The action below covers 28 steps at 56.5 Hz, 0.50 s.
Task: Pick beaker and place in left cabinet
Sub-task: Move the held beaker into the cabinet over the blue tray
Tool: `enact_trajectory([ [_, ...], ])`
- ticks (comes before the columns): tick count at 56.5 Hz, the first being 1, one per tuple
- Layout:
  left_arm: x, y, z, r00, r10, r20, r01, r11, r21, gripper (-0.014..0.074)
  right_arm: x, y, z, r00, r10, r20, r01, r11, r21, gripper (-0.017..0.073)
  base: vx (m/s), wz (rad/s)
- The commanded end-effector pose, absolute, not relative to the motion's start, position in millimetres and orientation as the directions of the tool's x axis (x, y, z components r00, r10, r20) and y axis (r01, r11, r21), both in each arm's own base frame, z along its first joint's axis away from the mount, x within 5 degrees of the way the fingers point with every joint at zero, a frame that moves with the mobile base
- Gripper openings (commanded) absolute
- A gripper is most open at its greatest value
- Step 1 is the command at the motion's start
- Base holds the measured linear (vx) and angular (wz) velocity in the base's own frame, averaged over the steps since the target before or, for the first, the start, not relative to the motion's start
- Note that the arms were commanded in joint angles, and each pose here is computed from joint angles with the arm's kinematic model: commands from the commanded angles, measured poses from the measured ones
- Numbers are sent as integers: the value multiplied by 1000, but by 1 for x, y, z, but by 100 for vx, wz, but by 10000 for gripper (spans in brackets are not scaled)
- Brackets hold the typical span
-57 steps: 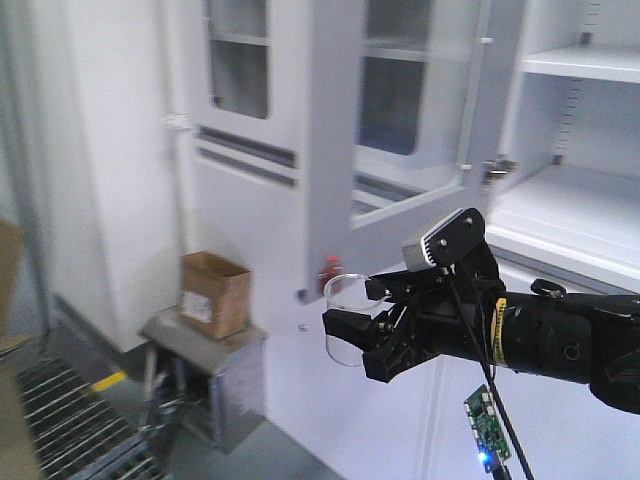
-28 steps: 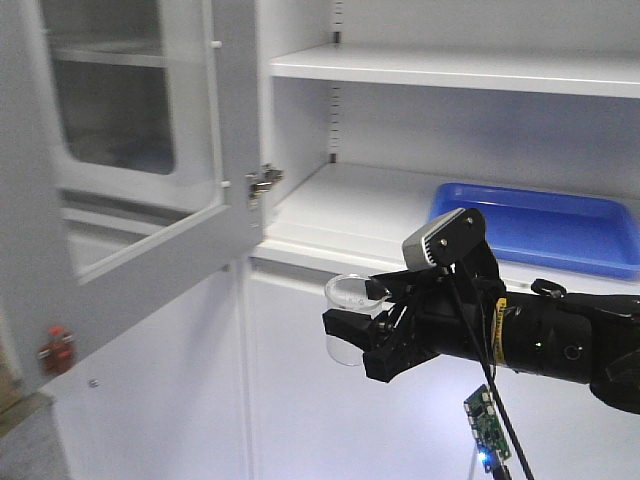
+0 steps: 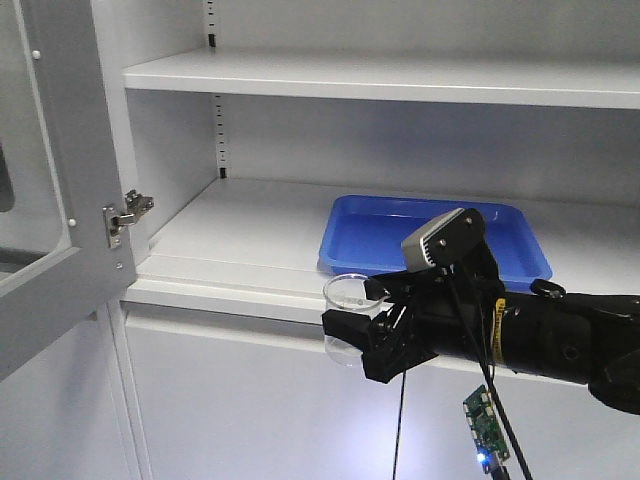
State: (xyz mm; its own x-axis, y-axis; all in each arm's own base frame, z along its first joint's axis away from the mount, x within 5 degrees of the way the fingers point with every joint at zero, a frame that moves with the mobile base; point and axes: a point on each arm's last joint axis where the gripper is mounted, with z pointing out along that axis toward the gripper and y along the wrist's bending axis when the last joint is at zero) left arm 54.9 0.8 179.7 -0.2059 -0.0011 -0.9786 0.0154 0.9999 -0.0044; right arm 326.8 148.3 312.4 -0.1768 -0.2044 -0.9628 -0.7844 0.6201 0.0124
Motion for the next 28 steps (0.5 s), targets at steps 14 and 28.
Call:
enact_trajectory([
  [14, 55, -1, 191, -99, -9, -995, 38, 999, -13, 3, 322, 146, 338, -123, -142, -982, -784, 621, 8, 219, 17, -20],
  [28, 55, -1, 191, -99, -9, -995, 38, 999, -13, 3, 322, 146, 338, -123, -142, -982, -784, 621, 8, 219, 16, -8],
])
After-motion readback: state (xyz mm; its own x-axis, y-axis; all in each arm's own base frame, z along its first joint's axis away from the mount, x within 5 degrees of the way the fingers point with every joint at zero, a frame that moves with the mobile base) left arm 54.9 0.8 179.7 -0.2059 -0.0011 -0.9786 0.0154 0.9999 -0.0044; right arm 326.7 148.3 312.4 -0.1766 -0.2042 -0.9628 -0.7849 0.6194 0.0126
